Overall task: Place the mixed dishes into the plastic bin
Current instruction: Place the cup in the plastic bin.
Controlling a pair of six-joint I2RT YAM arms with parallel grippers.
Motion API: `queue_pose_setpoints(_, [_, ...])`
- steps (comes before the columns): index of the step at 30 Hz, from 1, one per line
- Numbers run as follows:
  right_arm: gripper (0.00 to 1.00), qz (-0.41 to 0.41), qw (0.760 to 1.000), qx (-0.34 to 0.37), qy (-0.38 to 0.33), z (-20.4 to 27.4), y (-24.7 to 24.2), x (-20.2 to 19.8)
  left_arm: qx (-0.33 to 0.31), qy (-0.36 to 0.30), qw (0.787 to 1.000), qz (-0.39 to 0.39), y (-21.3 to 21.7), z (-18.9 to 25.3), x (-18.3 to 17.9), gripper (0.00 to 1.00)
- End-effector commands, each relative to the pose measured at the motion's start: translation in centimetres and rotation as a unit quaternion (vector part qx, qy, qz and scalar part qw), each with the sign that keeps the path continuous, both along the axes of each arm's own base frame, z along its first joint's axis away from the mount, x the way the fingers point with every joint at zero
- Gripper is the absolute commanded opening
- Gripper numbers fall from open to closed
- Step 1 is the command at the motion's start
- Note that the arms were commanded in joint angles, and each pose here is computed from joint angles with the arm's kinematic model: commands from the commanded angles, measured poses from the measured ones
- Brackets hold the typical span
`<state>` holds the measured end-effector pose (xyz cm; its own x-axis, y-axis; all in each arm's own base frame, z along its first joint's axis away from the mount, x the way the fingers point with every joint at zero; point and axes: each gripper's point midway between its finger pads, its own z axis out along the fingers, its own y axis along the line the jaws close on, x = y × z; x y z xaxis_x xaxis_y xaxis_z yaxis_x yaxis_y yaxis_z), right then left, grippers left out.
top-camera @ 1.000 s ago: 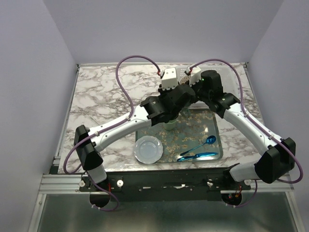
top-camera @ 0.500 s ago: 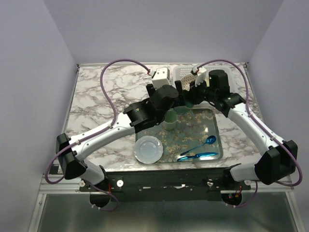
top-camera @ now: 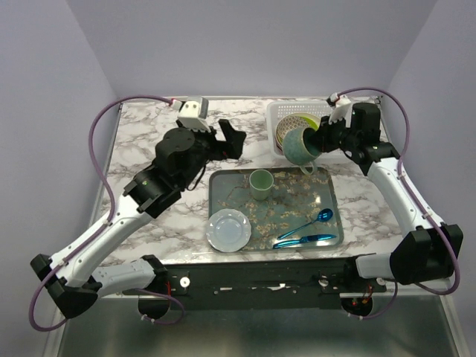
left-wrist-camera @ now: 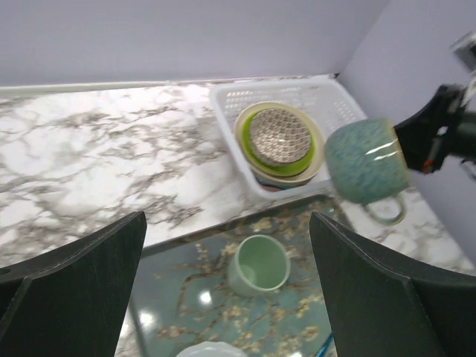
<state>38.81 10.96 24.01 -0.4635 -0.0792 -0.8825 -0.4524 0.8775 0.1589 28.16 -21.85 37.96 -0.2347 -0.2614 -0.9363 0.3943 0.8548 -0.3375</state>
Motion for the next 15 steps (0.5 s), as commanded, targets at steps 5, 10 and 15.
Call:
queue_pose_setpoints(5, [0.01,-0.141,0.988,-0.012,-0.065,2.8,-6.4,5.0,0.212,0.020,0.974,0.080,8.0,-8.6,-1.1,0.99])
queue_pose_setpoints(10, [0.00,-0.203,0.977,-0.040,-0.056,2.0,-10.3,8.2,0.257,0.023,0.961,0.100,9.8,-12.3,-1.3,0.99])
queue_pose_setpoints(15, [0.00,-0.266,0.957,-0.108,-0.051,0.8,-14.6,10.6,0.243,0.017,0.967,0.075,9.2,-12.1,-1.8,0.99])
